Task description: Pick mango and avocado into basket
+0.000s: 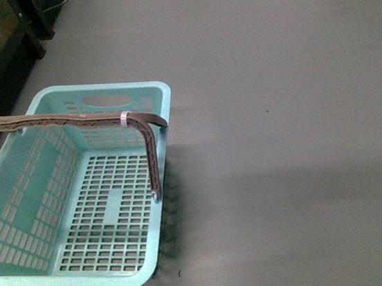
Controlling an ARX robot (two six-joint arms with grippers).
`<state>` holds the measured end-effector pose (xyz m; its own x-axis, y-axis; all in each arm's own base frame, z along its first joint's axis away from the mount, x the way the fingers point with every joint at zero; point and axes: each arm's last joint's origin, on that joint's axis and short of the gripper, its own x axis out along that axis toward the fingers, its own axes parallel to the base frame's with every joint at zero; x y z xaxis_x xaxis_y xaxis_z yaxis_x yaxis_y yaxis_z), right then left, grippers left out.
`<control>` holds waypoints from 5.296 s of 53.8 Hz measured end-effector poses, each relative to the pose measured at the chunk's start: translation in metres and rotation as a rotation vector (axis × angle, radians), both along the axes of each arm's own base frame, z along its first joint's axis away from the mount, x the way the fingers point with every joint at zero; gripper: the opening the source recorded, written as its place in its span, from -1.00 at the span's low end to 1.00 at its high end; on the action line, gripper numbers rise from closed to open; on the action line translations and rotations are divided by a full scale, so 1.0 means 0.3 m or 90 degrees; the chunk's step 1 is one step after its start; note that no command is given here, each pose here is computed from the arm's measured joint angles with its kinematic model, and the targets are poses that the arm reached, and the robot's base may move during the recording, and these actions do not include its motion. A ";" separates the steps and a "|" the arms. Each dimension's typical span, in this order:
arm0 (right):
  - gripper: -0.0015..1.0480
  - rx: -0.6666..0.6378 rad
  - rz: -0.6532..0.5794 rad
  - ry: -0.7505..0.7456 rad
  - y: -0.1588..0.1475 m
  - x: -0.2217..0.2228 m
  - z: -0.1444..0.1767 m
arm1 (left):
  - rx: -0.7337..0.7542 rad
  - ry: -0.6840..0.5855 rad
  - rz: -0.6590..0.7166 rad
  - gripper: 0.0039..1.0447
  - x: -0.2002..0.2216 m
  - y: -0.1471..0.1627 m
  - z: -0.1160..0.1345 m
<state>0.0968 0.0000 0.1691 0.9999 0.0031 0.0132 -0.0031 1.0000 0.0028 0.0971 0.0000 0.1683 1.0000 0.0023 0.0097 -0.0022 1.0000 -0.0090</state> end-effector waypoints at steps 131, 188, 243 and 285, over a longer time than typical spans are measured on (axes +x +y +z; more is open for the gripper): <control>0.83 0.000 -0.002 0.000 0.000 0.000 0.000 | -0.720 0.487 0.273 0.67 0.946 -0.198 -0.443; 0.83 0.000 -0.002 0.000 0.000 0.000 0.000 | -0.906 0.376 0.168 -0.92 0.681 -0.042 0.170; 0.83 0.000 -0.002 0.000 0.000 0.000 0.000 | -0.950 0.293 0.105 -0.93 0.363 0.014 0.476; 0.83 0.000 -0.002 0.000 0.000 0.000 0.000 | -0.950 0.293 0.105 -0.93 0.363 0.014 0.476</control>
